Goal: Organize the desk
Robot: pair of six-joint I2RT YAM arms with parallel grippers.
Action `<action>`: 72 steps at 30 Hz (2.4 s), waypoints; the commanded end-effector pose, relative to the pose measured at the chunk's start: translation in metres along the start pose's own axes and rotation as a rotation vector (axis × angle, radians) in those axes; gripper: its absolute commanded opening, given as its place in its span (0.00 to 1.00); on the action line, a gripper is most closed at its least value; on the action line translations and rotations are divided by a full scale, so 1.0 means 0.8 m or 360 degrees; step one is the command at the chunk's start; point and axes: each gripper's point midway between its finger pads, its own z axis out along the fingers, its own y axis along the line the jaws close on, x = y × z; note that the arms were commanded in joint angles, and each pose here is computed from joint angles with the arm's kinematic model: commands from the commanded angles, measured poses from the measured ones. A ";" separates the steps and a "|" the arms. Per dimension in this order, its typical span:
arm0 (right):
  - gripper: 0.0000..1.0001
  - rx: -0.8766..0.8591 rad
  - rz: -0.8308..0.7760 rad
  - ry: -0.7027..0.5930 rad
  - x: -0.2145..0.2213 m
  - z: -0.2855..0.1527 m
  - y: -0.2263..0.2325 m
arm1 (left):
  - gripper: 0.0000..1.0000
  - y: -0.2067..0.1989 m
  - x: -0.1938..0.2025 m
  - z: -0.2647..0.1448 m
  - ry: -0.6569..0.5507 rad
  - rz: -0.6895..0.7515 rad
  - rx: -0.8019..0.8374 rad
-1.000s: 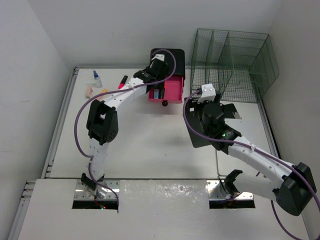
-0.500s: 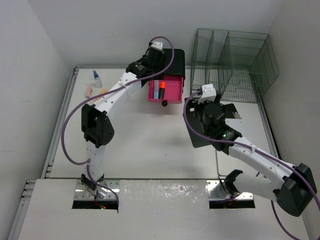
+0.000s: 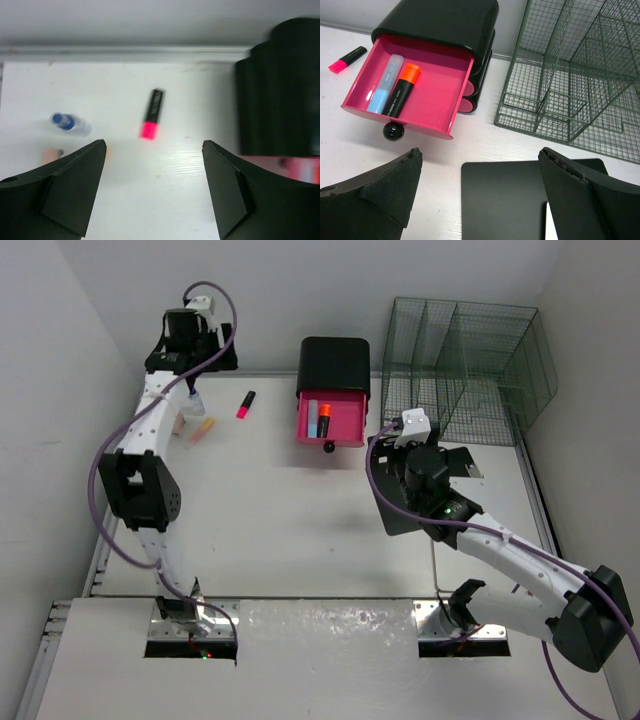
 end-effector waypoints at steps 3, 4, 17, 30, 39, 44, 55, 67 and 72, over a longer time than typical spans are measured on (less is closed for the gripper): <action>0.95 -0.0003 0.0058 -0.0072 -0.017 0.003 0.001 | 0.77 -0.017 0.050 0.084 0.0217 0.0181 0.0165; 0.95 0.0004 0.0049 -0.0067 -0.016 0.003 0.000 | 0.78 -0.014 0.083 0.107 0.0327 0.0188 0.0170; 0.95 0.0034 0.0022 -0.0058 -0.012 0.005 -0.004 | 0.80 0.047 0.172 0.224 0.0406 0.0296 -0.0147; 0.95 0.0038 0.0012 -0.0045 -0.010 0.007 -0.003 | 0.13 0.044 0.266 0.248 0.0652 0.0164 -0.0102; 0.95 0.0038 0.0016 -0.0047 -0.010 0.007 -0.004 | 0.00 -0.002 0.130 0.150 0.0419 -0.0028 0.0061; 0.95 0.0031 0.0022 -0.0050 -0.010 0.007 -0.002 | 0.00 -0.046 0.026 0.055 0.0076 -0.0098 0.0125; 0.95 0.0019 0.0060 -0.0077 -0.016 0.002 -0.003 | 0.00 -0.249 0.052 -0.045 0.0085 0.0125 0.0257; 0.95 0.0022 0.0065 -0.0090 -0.018 0.000 -0.004 | 0.00 -0.320 0.125 -0.018 0.0273 0.0087 0.0288; 0.95 0.0034 0.0055 -0.0083 -0.015 0.001 -0.006 | 0.00 -0.316 0.145 -0.005 0.0334 0.0091 0.0251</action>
